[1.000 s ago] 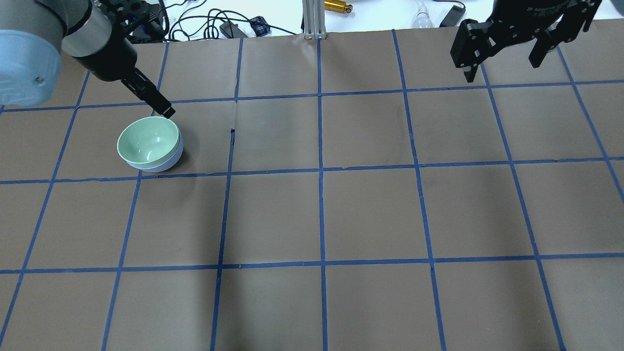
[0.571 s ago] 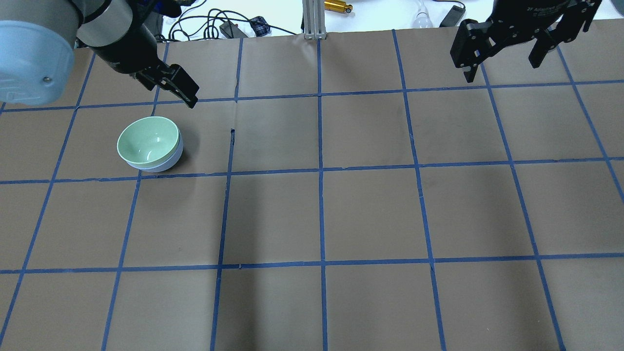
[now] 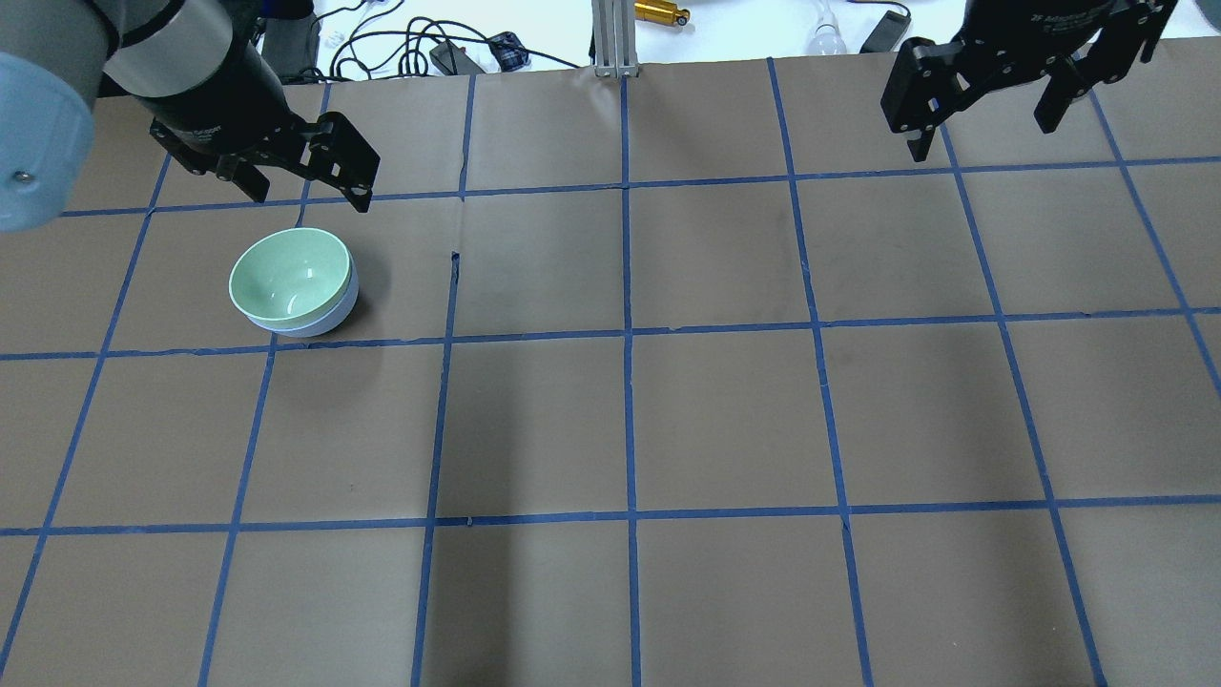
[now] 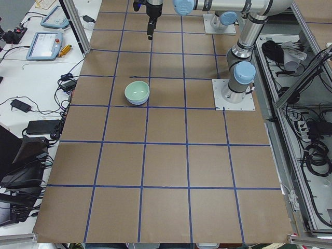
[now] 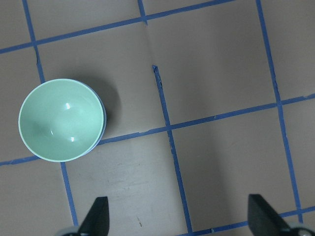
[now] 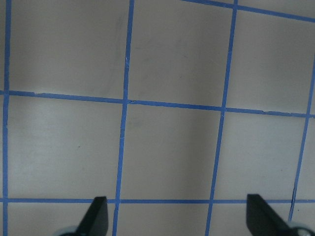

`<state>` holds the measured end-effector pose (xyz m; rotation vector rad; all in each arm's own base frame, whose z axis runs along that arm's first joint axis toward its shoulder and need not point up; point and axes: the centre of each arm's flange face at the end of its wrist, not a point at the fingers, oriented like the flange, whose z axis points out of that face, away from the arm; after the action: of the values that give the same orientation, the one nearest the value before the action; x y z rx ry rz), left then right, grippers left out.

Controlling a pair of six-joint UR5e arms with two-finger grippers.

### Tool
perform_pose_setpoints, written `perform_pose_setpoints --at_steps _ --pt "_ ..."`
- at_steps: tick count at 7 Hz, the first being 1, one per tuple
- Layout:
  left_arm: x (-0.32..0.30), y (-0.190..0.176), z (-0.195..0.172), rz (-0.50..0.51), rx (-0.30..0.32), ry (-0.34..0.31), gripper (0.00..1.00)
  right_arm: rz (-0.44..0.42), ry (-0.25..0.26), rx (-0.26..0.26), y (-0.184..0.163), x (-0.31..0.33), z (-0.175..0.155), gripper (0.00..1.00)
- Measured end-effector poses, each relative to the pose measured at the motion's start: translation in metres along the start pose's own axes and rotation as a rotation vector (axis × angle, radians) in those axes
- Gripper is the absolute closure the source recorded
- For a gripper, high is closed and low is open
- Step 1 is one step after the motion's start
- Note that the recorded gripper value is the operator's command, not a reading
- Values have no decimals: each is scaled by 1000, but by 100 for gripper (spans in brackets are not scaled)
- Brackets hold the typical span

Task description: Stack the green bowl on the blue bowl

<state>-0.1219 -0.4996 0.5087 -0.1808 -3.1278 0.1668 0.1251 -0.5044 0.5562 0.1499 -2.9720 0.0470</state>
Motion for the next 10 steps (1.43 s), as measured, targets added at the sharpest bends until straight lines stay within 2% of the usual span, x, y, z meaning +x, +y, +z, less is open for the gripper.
perform_pose_setpoints --at_steps 3,5,7,10 --pt "4 7 0 -104 -28 6 0 0 1 0 0 0 0 0" --pt "8 13 -6 -107 -44 9 0 0 1 0 0 0 0 0" --pt "15 19 -23 -93 -22 6 0 0 0 0 0 0 0 0" --pt "17 18 -24 -88 -22 6 0 0 0 0 0 0 0 0"
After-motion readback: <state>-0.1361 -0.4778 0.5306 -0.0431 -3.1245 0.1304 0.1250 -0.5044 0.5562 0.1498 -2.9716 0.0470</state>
